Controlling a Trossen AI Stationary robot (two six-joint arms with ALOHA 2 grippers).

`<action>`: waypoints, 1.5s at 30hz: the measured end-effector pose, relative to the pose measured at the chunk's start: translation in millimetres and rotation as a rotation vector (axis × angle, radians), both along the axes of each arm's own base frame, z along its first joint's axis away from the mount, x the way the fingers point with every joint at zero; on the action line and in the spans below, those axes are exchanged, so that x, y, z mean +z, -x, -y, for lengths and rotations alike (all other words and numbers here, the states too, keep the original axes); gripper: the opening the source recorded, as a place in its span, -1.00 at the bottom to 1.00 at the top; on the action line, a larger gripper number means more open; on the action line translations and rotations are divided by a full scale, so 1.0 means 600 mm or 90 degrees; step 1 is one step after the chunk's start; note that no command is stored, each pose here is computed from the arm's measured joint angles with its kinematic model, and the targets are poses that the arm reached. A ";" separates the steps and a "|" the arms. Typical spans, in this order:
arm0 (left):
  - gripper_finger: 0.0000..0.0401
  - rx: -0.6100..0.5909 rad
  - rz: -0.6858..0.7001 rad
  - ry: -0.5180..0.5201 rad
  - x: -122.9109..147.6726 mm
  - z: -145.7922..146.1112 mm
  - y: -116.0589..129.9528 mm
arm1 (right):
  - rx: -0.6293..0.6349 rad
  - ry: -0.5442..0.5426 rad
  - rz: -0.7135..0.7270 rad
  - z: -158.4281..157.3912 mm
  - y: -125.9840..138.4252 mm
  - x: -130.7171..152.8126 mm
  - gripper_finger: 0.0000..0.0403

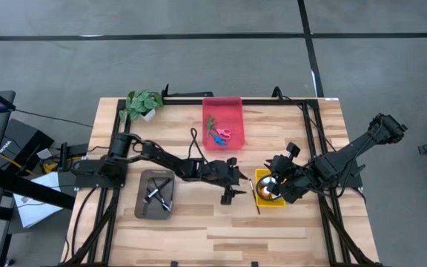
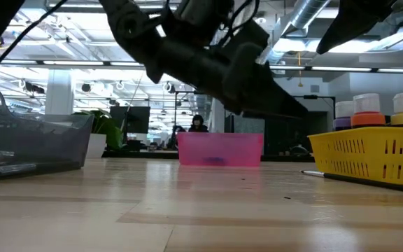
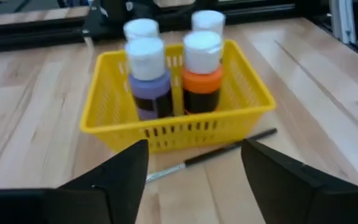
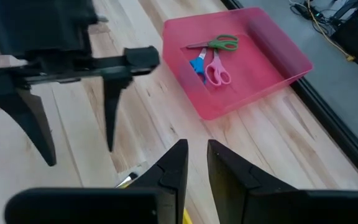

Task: Pick & Place Paint Supplies
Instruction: Put the black makeup brush into the black bin

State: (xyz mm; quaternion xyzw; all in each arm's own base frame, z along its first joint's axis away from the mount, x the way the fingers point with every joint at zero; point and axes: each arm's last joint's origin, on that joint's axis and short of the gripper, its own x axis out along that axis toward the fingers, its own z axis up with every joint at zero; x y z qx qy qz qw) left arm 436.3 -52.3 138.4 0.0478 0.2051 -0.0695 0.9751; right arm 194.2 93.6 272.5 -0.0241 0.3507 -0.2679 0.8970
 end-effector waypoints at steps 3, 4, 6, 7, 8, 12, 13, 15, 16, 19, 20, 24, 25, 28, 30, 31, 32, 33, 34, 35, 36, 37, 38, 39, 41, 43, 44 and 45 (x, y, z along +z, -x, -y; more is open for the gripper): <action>0.33 0.011 -0.001 0.000 -0.012 -0.013 -0.004 | 0.000 0.000 0.000 0.000 0.000 0.000 -0.72; 0.35 0.012 -0.005 0.002 -0.015 -0.017 -0.004 | 0.001 0.001 0.000 0.000 0.000 0.000 -0.72; 0.37 -0.002 -0.005 0.013 -0.017 -0.022 -0.005 | 0.001 0.000 0.001 0.000 0.000 0.000 -0.72; 0.37 -0.009 -0.003 0.016 -0.017 -0.023 -0.006 | 0.001 0.000 0.001 0.000 0.000 0.001 -0.72; 0.37 -0.009 -0.001 0.017 -0.017 -0.023 -0.007 | 0.001 0.000 0.001 0.000 0.000 0.001 -0.72; 0.37 -0.010 0.001 0.017 -0.021 -0.020 -0.020 | 0.002 0.001 0.000 0.000 0.000 0.002 -0.72; 0.37 -0.011 0.007 0.018 -0.022 -0.019 -0.026 | 0.002 -0.001 0.003 0.000 0.000 0.004 -0.72; 0.37 -0.012 -0.011 0.015 -0.030 -0.018 -0.029 | 0.003 -0.004 0.008 -0.001 -0.001 0.008 -0.72; 0.37 -0.011 -0.013 0.012 -0.036 -0.020 -0.032 | 0.004 -0.006 0.011 -0.002 -0.001 0.010 -0.72; 0.37 -0.005 -0.024 0.013 -0.046 -0.025 -0.035 | 0.013 -0.006 0.012 -0.007 0.001 0.011 -0.72; 0.37 -0.006 -0.019 0.016 -0.047 -0.027 -0.038 | 0.017 -0.006 0.013 -0.009 0.002 0.012 -0.72; 0.37 -0.012 -0.030 0.020 -0.061 -0.028 -0.044 | 0.029 -0.002 0.010 -0.013 0.004 0.012 -0.72; 0.37 -0.012 -0.035 0.020 -0.065 -0.027 -0.045 | 0.032 0.000 0.010 -0.014 0.004 0.012 -0.72; 0.37 -0.014 -0.020 0.022 -0.061 -0.026 -0.055 | 0.030 0.002 0.012 -0.014 0.004 0.012 -0.72; 0.37 -0.015 -0.030 0.021 -0.062 -0.026 -0.055 | 0.031 0.003 0.011 -0.014 0.004 0.012 -0.72; 0.37 -0.015 -0.039 0.020 -0.067 -0.026 -0.056 | 0.031 0.003 0.011 -0.014 0.004 0.012 -0.72; 0.36 -0.014 -0.045 0.019 -0.072 -0.026 -0.057 | 0.031 0.003 0.011 -0.014 0.004 0.012 -0.72; 0.36 -0.013 -0.056 0.019 -0.076 -0.027 -0.056 | 0.031 0.003 0.012 -0.014 0.004 0.012 -0.72; 0.36 -0.013 -0.062 0.018 -0.078 -0.027 -0.055 | 0.031 0.003 0.012 -0.014 0.004 0.012 -0.72; 0.36 -0.013 -0.055 0.018 -0.079 -0.027 -0.056 | 0.031 0.003 0.012 -0.014 0.004 0.012 -0.72; 0.36 -0.013 -0.052 0.018 -0.080 -0.027 -0.057 | 0.031 0.003 0.012 -0.014 0.004 0.012 -0.72; 0.36 -0.011 -0.058 0.018 -0.084 -0.029 -0.057 | 0.031 0.003 0.012 -0.014 0.004 0.012 -0.72; 0.36 -0.011 -0.063 0.018 -0.089 -0.030 -0.057 | 0.031 0.003 0.012 -0.014 0.004 0.012 -0.72; 0.36 -0.010 -0.065 0.016 -0.095 -0.030 -0.056 | 0.031 0.003 0.012 -0.014 0.004 0.012 -0.72; 0.36 -0.009 -0.060 0.018 -0.096 -0.031 -0.057 | 0.031 0.003 0.012 -0.014 0.004 0.012 -0.72; 0.36 -0.009 -0.055 0.018 -0.095 -0.031 -0.058 | 0.031 0.003 0.012 -0.014 0.004 0.012 -0.72; 0.36 -0.009 -0.055 0.018 -0.095 -0.032 -0.058 | 0.031 0.003 0.012 -0.014 0.004 0.012 -0.72; 0.36 -0.007 -0.055 0.018 -0.095 -0.034 -0.058 | 0.031 0.002 0.013 -0.014 0.004 0.012 -0.72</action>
